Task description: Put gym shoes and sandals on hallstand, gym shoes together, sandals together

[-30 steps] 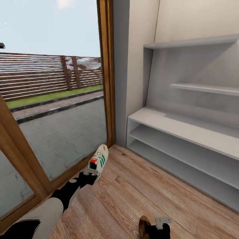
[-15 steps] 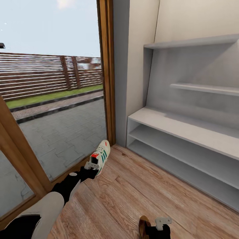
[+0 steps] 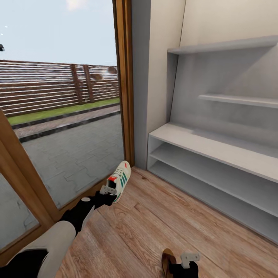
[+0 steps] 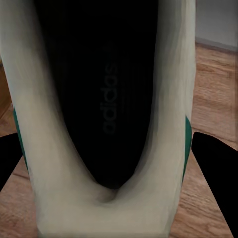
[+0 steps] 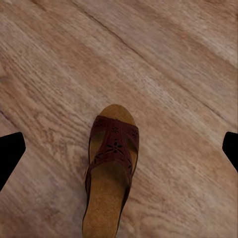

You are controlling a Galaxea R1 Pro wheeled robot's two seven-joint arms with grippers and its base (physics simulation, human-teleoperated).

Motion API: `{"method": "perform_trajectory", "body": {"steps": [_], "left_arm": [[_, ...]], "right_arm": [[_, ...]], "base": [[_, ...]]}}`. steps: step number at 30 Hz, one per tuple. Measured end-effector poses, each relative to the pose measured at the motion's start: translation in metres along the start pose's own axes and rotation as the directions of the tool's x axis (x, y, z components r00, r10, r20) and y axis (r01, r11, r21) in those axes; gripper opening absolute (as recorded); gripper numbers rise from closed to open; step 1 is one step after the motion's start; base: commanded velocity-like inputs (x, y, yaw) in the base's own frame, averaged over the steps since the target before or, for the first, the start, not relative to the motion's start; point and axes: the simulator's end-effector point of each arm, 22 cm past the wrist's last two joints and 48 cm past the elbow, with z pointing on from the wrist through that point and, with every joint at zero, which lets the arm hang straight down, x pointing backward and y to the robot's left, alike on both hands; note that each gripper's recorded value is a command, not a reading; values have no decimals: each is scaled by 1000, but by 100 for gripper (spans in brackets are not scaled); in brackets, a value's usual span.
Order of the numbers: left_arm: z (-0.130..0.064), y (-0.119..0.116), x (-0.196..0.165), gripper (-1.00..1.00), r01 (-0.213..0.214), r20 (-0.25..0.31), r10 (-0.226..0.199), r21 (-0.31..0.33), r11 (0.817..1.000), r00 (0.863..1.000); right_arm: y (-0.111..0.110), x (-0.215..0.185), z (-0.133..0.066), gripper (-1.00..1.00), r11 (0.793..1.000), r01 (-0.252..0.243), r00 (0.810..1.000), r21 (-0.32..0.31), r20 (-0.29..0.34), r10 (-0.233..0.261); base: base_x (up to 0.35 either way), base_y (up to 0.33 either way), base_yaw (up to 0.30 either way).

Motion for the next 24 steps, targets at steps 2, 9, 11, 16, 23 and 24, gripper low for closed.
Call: {"method": "perform_trajectory", "body": {"steps": [2,9,11,16,23,24], "left_arm": [[2,-1,-2,-100,1,3,-1,3,1000,1000],[9,-2,-2,-100,6,2,-6,1,1000,1000],[11,-4,0,-100,7,3,-7,3,1000,1000],[19,-11,6,-100,5,4,-5,10,1000,1000],[30,-20,25,-100,-15,-9,15,24,1000,1000],[31,-21,27,-100,-18,-11,18,26,999,1000]], "right_arm": [[0,5,3,100,1000,0,1000,0,-2,0],[1,22,12,100,1000,-2,1000,2,-13,2],[1,28,15,100,1000,-2,1000,2,-20,2],[2,46,22,100,1000,0,998,2,-60,1],[4,58,32,100,1000,-1,996,3,-84,1],[3,47,35,100,1000,-2,998,5,-65,3]], "base": [[0,0,0],[0,0,0],[0,0,0],[0,0,0],[0,0,0],[0,0,0]]}}
